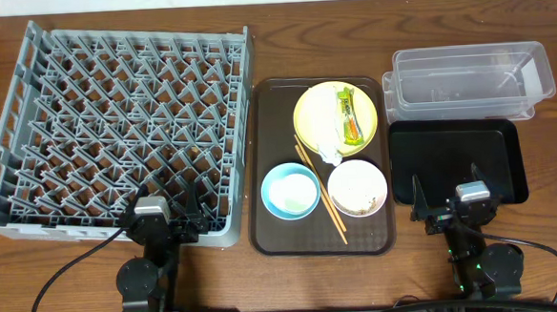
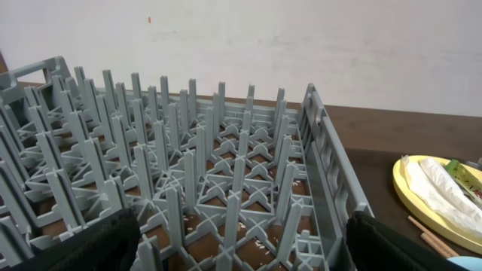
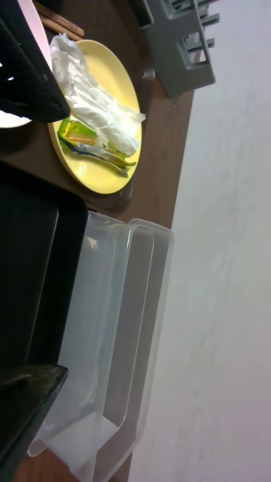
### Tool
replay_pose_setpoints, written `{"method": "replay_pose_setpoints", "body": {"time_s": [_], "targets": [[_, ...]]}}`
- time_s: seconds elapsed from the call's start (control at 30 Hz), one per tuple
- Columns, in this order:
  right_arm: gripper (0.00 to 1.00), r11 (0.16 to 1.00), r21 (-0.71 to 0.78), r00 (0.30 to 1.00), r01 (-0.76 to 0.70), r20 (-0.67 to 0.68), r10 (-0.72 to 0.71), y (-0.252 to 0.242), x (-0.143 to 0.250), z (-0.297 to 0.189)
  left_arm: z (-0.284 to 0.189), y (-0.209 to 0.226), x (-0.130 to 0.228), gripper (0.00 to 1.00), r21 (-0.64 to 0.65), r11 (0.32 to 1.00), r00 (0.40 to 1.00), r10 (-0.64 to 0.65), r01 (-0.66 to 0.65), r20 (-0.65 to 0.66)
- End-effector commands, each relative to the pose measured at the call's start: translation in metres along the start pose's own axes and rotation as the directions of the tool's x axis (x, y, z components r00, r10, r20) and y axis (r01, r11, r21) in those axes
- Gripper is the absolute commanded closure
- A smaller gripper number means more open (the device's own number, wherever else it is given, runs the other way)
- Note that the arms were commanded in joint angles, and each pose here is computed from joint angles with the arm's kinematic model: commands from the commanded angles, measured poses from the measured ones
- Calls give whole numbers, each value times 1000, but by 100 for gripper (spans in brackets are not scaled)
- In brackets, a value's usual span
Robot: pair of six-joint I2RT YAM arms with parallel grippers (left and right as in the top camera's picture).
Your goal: Sort waste into correct bins and load items into the dishwasher
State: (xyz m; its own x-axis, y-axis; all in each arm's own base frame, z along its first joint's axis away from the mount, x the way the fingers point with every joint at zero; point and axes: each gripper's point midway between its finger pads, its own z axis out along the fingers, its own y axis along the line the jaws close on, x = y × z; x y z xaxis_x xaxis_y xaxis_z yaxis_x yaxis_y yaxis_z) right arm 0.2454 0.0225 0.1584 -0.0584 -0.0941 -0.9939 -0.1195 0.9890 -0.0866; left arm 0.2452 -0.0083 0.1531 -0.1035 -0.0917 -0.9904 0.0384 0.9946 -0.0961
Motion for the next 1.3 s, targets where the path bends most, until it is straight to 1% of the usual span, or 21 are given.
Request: {"method": "replay_pose_setpoints", "body": {"time_s": [0.0, 0.93, 1.0, 1.07, 1.13, 1.27], "targets": [[1, 1000, -9, 1000, 11, 2, -11, 2, 0, 0, 0, -1, 14, 10, 12, 1000, 999, 11, -11, -46], [1, 1000, -10, 1000, 5, 1, -5, 2, 0, 0, 0, -1, 14, 9, 12, 1000, 999, 11, -11, -47], [1, 999, -11, 999, -42, 2, 42, 2, 0, 0, 0, -2, 14, 9, 14, 1000, 999, 11, -10, -47], [1, 996, -10, 996, -91, 25, 91, 1, -6, 0, 0, -7, 14, 9, 45, 999, 999, -6, 8, -48], [1, 989, -11, 988, -147, 34, 147, 1, -10, -1, -1, -7, 13, 9, 41, 997, 997, -63, 65, -54], [1, 980, -14, 980, -197, 33, 197, 0, -17, -2, -4, -8, 8, 9, 37, 996, 994, -79, 82, -72]]}}
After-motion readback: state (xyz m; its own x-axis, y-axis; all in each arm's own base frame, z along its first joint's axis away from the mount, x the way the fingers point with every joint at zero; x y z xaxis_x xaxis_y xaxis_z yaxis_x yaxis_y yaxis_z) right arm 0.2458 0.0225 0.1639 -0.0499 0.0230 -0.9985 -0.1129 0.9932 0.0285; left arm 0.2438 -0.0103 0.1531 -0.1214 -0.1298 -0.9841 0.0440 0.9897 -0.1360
